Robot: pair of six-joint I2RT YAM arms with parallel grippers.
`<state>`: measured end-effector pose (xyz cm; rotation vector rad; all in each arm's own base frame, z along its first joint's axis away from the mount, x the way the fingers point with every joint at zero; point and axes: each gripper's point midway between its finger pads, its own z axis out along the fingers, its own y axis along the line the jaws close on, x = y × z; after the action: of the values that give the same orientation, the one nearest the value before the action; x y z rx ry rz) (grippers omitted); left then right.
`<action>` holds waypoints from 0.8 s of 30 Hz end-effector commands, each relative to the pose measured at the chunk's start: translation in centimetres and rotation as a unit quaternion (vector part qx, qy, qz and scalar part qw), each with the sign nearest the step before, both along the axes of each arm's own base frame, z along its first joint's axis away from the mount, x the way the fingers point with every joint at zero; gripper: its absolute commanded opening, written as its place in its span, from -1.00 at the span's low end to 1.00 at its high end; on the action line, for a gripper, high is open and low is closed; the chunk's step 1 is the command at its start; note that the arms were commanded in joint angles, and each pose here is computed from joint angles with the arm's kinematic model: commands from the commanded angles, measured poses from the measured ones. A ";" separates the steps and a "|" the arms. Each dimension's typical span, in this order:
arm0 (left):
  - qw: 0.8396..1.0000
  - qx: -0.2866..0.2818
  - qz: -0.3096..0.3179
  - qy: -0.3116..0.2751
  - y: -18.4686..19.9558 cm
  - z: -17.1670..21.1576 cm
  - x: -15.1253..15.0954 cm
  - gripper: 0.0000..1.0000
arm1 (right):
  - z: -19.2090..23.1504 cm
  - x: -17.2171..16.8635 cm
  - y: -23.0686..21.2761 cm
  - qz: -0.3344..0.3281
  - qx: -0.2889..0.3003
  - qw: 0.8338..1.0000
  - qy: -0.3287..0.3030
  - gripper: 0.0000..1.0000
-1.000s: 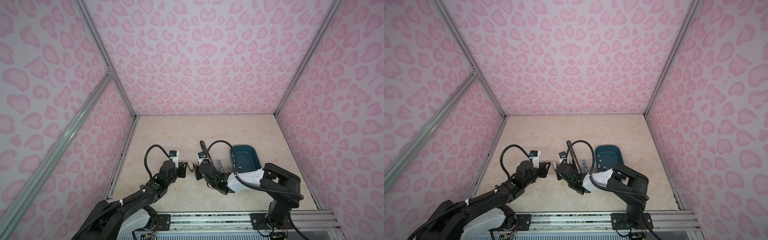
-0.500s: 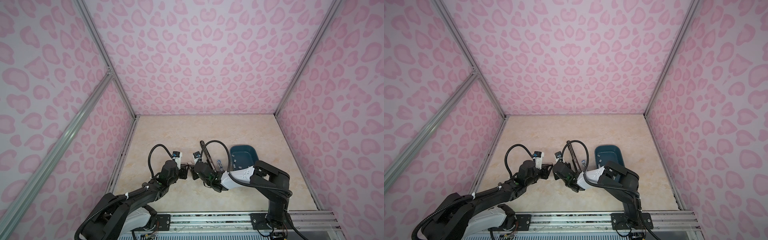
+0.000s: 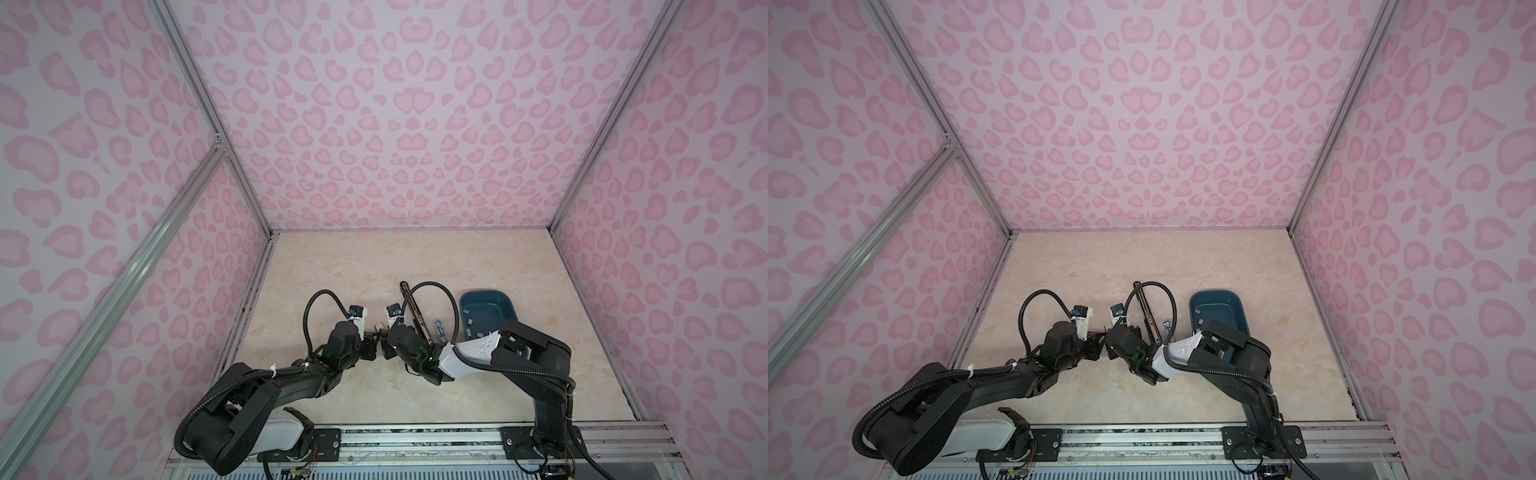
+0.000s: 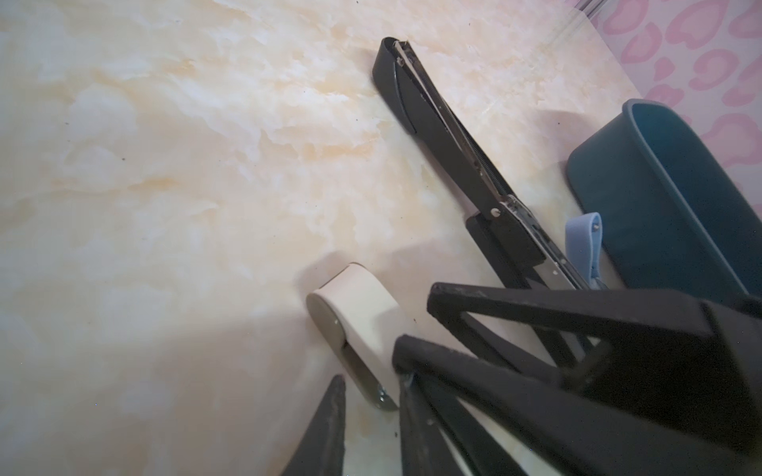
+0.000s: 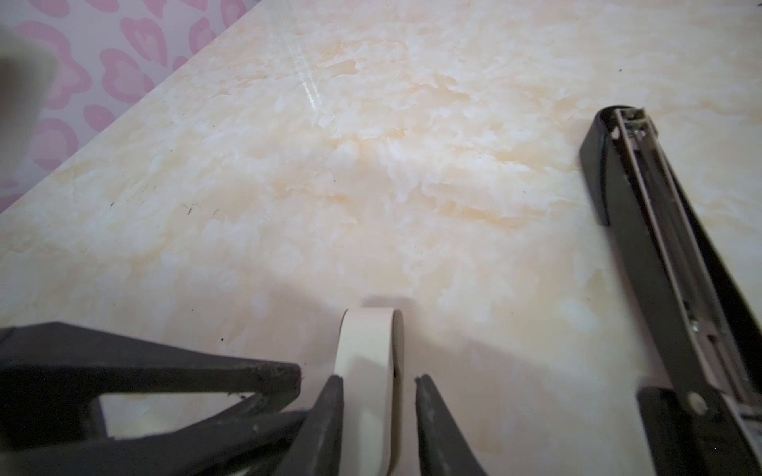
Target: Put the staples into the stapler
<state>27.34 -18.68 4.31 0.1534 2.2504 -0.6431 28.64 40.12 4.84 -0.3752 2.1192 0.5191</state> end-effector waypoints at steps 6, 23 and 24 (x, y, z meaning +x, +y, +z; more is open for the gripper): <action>1.000 -0.015 0.004 -0.008 -0.3 -0.2 0.4 -0.51 | -3.6 -1.5 -1.3 0.001 -0.043 0.999 0.033 -0.41; 1.000 -0.008 0.013 -0.009 0.0 -0.7 0.6 -0.54 | -5.3 -2.1 -1.9 -0.009 -0.056 0.997 0.042 -0.44; 1.000 -0.007 0.015 -0.008 0.1 -0.7 0.6 -0.53 | -4.9 -2.1 -1.9 -0.007 -0.054 0.998 0.039 -0.40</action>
<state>27.34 -18.41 2.71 0.1212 2.2723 -0.6327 27.63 40.07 2.46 -0.3456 2.1313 0.5186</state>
